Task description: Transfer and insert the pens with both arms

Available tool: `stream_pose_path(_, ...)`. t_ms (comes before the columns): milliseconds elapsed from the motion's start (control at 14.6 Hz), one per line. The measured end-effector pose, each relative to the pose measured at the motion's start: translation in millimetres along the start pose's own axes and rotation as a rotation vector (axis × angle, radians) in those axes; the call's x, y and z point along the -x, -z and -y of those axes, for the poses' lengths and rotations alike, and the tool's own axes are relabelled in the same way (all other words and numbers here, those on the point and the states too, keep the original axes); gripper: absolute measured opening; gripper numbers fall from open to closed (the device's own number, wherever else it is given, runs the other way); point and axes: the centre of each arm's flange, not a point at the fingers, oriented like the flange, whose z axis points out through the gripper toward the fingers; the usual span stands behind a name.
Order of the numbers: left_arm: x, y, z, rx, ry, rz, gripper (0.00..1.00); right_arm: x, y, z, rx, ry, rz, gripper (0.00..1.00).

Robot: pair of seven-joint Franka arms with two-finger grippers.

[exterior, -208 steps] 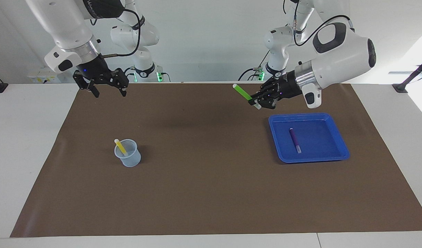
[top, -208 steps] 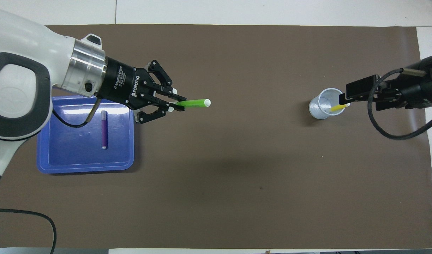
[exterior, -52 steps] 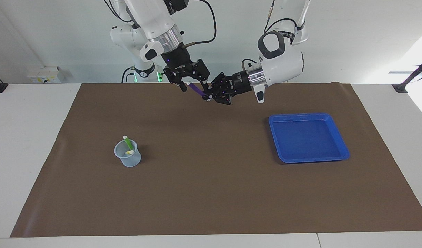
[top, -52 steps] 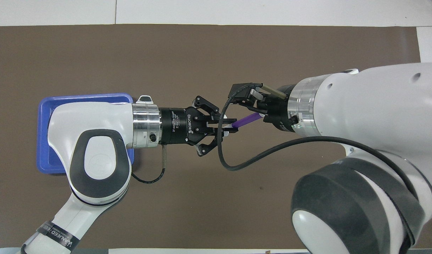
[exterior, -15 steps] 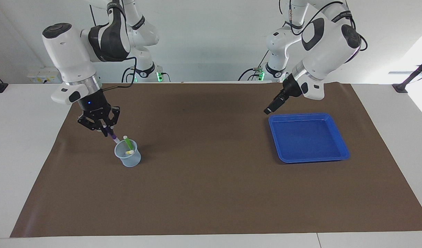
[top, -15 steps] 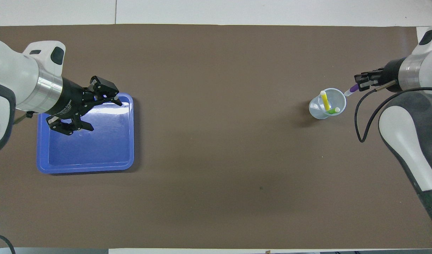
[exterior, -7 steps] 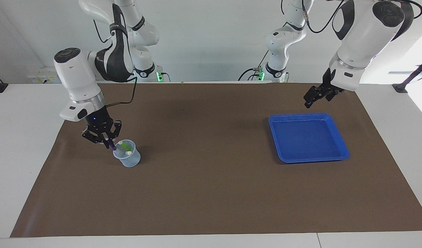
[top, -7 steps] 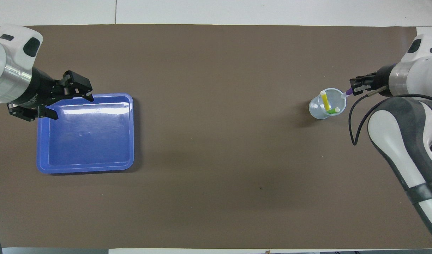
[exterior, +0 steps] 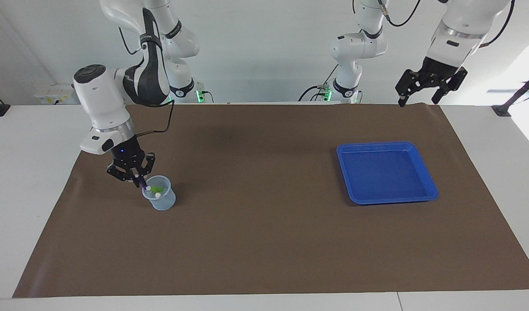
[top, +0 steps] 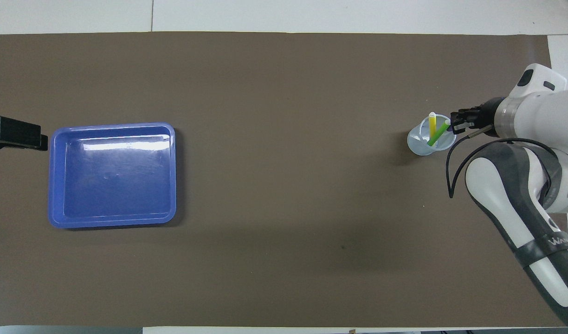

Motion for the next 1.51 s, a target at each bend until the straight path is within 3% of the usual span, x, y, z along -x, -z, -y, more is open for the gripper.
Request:
stream_pose_path(137, -2.8, -14.2, -3.4, 0.002, -0.030, 0.028, 1.00, 1.1, -11.8, 0.0, 0.003, 0.000, -0.001, 0.17)
stream_pose_path(206, -4.9, -20.2, -4.9, 0.002, -0.039, 0.039, 1.00, 0.9, -15.9, 0.1, 0.003, 0.000, -0.002, 0.22)
stream_pose_path(618, -8.7, -27.1, -5.7, 0.003, -0.050, 0.051, 1.00, -5.0, -11.6, -1.0, 0.012, 0.002, -0.023, 0.85)
stream_pose_path(756, -8.3, -26.3, -4.6, 0.003, -0.048, 0.050, 1.00, -13.4, -1.8, -4.1, 0.020, -0.015, -0.045, 1.00)
stream_pose_path(962, -7.7, -25.2, -3.9, 0.003, -0.047, 0.048, 1.00, -27.1, 18.0, -7.5, 0.007, -0.103, -0.029, 1.00)
stream_pose_path(1511, 3.2, -10.0, 3.0, 0.002, -0.032, 0.022, 1.00, -48.5, 125.5, -9.6, -0.040, -0.404, 0.146, 1.00)
